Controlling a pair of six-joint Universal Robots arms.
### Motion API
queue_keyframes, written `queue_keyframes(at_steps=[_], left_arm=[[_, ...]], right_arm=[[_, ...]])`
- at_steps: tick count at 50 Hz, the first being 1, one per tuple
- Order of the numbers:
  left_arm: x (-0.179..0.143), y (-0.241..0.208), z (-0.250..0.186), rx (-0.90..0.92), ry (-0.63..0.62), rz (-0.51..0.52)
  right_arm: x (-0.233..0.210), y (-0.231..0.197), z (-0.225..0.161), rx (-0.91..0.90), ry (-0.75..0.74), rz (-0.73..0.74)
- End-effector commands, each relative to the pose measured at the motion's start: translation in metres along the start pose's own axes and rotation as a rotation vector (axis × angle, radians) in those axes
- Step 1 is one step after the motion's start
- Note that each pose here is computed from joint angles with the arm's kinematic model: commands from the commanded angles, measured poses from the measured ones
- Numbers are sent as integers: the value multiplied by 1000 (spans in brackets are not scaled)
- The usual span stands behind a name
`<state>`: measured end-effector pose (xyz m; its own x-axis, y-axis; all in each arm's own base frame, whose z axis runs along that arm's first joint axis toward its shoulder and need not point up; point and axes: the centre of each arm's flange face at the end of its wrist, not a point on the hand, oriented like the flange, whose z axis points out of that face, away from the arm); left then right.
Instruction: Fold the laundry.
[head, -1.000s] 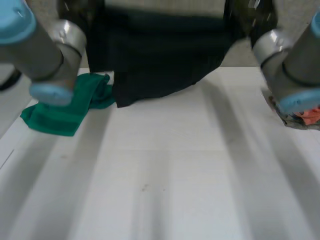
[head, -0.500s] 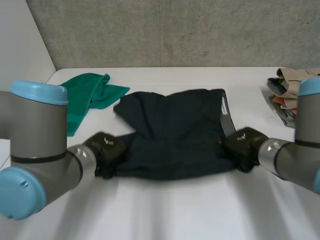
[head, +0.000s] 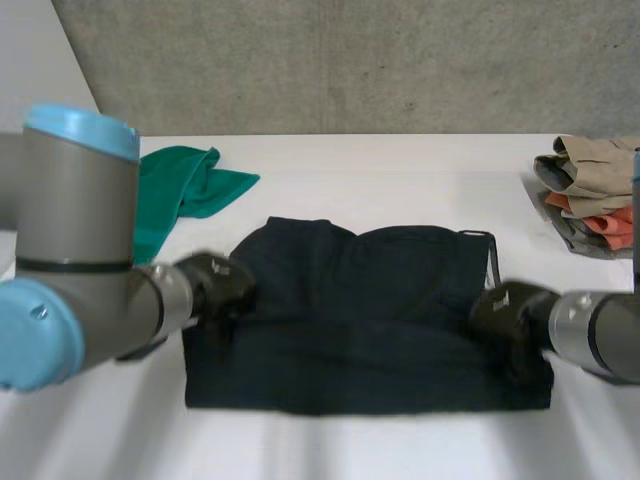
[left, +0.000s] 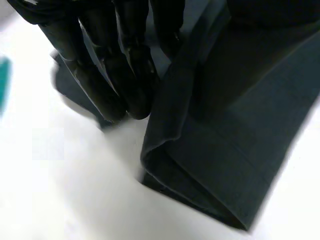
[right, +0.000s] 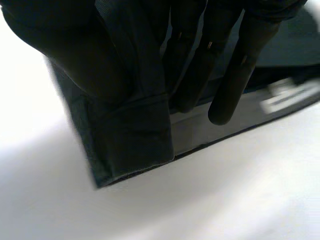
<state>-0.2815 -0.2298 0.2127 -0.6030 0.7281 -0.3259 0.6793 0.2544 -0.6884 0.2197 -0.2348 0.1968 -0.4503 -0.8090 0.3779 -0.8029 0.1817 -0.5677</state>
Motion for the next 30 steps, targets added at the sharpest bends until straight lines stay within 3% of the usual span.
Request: queue_keyframes(at_steps=[1, 9, 18, 24, 30], left_arm=[[-28, -42, 52, 223, -133, 74], [-53, -67, 116, 360, -305, 111], [-18, -70, 152, 422, -280, 159], [-34, -80, 131, 421, -386, 105], [-37, -86, 99, 448, -384, 37]], right_arm=[[40, -25, 28, 221, 260, 119], [72, -38, 74, 368, 501, 74], [80, -39, 129, 415, 663, 0], [81, -43, 107, 410, 654, 95], [66, -39, 48, 331, 462, 201]])
